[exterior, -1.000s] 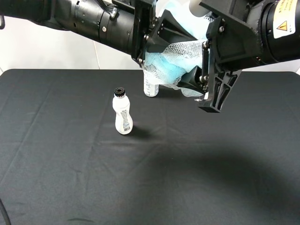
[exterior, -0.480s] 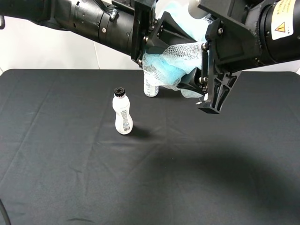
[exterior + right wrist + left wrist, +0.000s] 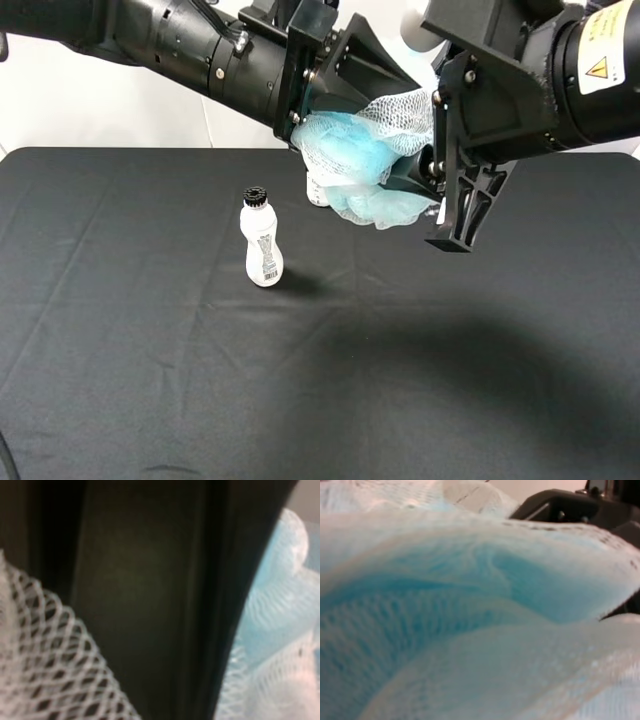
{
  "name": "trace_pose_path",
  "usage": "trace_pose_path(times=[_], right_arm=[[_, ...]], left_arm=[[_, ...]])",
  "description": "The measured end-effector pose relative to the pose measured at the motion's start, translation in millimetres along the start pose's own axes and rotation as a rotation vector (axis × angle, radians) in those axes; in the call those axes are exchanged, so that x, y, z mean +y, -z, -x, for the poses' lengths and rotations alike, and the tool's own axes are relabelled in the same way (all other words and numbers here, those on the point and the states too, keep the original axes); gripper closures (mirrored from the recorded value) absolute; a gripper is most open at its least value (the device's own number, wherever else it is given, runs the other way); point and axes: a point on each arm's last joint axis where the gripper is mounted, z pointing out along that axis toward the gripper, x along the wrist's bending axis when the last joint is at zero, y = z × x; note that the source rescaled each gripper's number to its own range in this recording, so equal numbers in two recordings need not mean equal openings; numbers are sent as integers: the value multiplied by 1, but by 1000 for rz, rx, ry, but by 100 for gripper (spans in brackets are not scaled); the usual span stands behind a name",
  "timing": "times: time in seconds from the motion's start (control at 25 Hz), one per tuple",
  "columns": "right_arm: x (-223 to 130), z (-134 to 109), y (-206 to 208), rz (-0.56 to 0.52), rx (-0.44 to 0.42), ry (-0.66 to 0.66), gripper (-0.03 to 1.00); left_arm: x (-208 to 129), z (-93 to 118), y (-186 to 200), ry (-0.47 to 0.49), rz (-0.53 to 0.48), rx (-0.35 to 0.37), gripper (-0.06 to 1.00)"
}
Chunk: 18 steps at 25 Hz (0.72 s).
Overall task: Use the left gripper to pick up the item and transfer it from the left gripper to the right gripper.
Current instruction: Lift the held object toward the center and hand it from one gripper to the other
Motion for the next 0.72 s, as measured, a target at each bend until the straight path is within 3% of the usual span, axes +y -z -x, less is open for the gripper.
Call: trace_pose_path(times=[0.4, 0.72], right_arm=[[-1, -1, 0, -13, 9, -5, 45], [-1, -1, 0, -7, 4, -2, 48]], left_arm=[[-2, -2, 4, -6, -27, 3, 12], [2, 7, 27, -40, 19, 36, 10]])
